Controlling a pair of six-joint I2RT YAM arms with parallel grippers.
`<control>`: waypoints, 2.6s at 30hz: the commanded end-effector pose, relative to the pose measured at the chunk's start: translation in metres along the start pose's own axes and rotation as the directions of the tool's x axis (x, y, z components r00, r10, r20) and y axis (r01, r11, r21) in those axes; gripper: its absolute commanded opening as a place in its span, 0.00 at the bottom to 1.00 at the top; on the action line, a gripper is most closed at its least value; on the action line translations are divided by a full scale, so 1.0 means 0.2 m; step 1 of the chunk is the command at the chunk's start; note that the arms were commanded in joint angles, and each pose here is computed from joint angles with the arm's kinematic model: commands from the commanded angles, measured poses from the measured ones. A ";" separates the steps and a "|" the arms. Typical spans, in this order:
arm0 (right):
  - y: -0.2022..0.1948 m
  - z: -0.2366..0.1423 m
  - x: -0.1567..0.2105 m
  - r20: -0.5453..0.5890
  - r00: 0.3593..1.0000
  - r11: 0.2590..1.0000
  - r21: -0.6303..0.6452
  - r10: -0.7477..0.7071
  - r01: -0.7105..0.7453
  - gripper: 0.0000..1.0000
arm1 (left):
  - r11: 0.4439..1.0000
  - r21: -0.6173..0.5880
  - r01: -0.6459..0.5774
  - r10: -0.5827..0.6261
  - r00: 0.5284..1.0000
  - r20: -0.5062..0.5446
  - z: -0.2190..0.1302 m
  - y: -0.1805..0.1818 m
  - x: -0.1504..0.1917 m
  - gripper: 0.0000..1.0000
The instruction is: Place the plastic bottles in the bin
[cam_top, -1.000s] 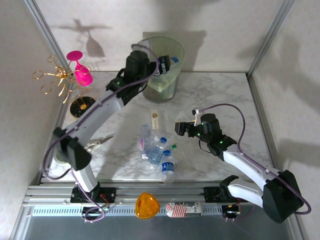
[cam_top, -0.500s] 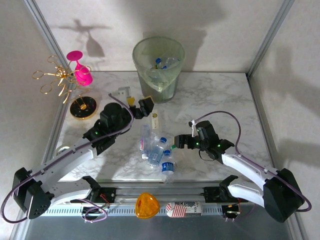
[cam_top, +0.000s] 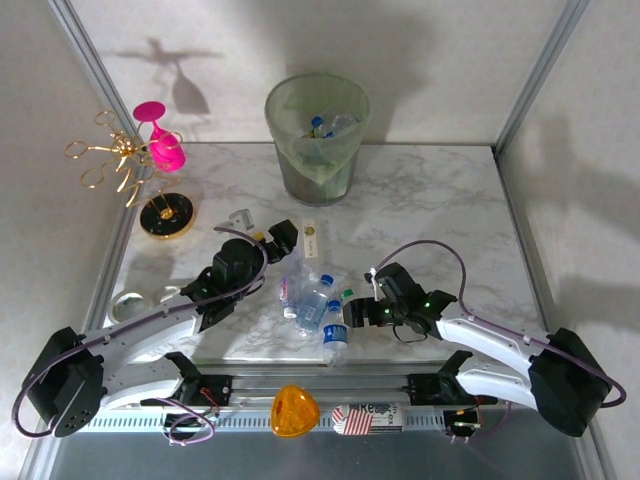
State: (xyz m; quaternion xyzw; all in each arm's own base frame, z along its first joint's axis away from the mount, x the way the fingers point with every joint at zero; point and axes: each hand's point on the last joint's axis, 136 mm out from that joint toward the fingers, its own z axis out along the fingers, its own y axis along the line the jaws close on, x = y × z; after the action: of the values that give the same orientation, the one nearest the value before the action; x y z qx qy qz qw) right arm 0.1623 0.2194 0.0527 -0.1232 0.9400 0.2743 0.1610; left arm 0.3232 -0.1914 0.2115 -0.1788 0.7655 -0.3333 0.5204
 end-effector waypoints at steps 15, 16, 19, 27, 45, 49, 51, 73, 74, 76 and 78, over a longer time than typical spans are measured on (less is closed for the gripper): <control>-0.16 0.07 0.06 -0.010 0.999 0.988 0.146 0.047 -0.045 0.70 | 0.998 -0.011 0.055 -0.054 0.997 0.046 -0.02 0.02 -0.02 1.00; -0.16 0.07 0.06 -0.005 0.999 0.988 0.147 0.045 -0.044 0.68 | 0.999 -0.012 0.053 -0.053 0.997 0.048 -0.03 0.02 -0.03 1.00; -0.15 0.06 0.04 0.003 0.999 0.989 0.146 0.036 -0.036 0.59 | 0.999 -0.015 0.051 -0.050 0.997 0.054 -0.03 0.02 -0.03 1.00; -0.09 -0.03 -0.11 0.104 0.994 0.988 0.152 -0.027 0.011 0.48 | 0.998 -0.041 0.051 -0.048 0.996 0.077 -0.06 0.08 -0.04 1.00; 0.45 -0.85 -1.33 0.740 0.614 0.959 0.157 -0.273 0.237 0.47 | 0.993 -0.115 -0.015 0.026 0.996 0.091 -0.14 0.22 -0.02 1.00; 0.55 -0.96 -1.59 0.805 0.520 0.948 0.158 -0.286 0.277 0.46 | 0.989 -0.139 -0.044 0.054 0.996 0.071 -0.16 0.26 0.00 1.00; 0.60 -0.99 -1.73 0.832 0.478 0.944 0.155 -0.284 0.291 0.46 | 0.989 -0.142 -0.049 0.059 0.996 0.060 -0.18 0.27 0.01 1.00; 0.49 -0.46 -2.52 0.748 0.572 0.939 0.221 -0.336 0.263 0.48 | 0.984 -0.161 -0.073 0.071 0.997 -0.018 -0.28 0.40 0.11 1.00; 0.49 -0.43 -2.53 0.744 0.579 0.940 0.216 -0.335 0.265 0.48 | 0.984 -0.160 -0.075 0.072 0.997 -0.020 -0.28 0.40 0.11 1.00; 0.48 -0.40 -2.54 0.741 0.583 0.940 0.212 -0.333 0.267 0.49 | 0.985 -0.158 -0.075 0.072 0.997 -0.027 -0.29 0.40 0.12 1.00; 0.48 -0.39 -2.55 0.743 0.579 0.939 0.210 -0.335 0.273 0.52 | 0.985 -0.158 -0.073 0.069 0.997 -0.031 -0.29 0.40 0.12 1.00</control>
State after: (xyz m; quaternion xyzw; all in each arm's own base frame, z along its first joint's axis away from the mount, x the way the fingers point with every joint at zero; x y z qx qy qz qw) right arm 0.5787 0.3290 0.3357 -0.1478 0.7632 0.2275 0.5864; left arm 0.2721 -0.1286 0.1591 -0.2016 0.7919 -0.2571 0.5160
